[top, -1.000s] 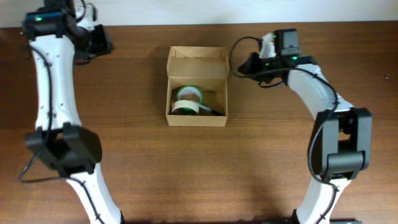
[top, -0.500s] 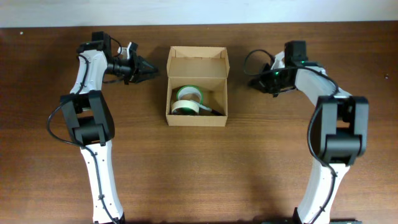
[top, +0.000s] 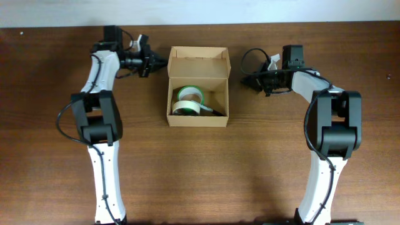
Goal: Pack container
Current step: 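Bring both grippers to the box's left and right top edges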
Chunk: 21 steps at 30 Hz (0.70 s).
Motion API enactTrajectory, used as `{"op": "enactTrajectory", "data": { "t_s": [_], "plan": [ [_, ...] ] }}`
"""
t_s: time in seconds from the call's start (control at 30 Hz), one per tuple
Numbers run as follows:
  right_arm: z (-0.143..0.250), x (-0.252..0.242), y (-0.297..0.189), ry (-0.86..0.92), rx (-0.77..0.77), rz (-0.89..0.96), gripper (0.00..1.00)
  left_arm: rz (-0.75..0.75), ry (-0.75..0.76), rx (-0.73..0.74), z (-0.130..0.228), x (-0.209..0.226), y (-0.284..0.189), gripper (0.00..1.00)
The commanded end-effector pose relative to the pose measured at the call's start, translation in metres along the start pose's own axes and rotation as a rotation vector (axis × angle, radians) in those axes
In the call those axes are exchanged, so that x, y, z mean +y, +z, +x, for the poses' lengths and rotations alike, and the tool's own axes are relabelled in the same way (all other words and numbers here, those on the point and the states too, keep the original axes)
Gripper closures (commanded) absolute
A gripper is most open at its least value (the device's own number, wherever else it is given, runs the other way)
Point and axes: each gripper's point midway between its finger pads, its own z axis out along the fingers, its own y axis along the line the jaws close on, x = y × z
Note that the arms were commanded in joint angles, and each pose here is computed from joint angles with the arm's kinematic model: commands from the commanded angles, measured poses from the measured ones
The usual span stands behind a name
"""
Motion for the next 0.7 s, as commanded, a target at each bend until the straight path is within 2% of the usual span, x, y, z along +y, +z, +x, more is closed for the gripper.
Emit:
{"op": "enactTrajectory", "data": {
  "t_s": [0.0, 0.53, 0.67],
  "plan": [
    [0.009, -0.002, 0.009, 0.05, 0.041, -0.016, 0.96, 0.032, -0.116, 0.033, 0.003, 0.001, 0.016, 0.98],
    [0.024, 0.012, 0.027, 0.016, 0.071, -0.028, 0.96, -0.046, -0.182, -0.002, -0.002, 0.024, 0.025, 0.98],
    [0.023, 0.026, 0.03, -0.042, 0.068, -0.073, 0.96, -0.058, -0.207, 0.003, 0.0, 0.032, 0.028, 0.98]
  ]
}}
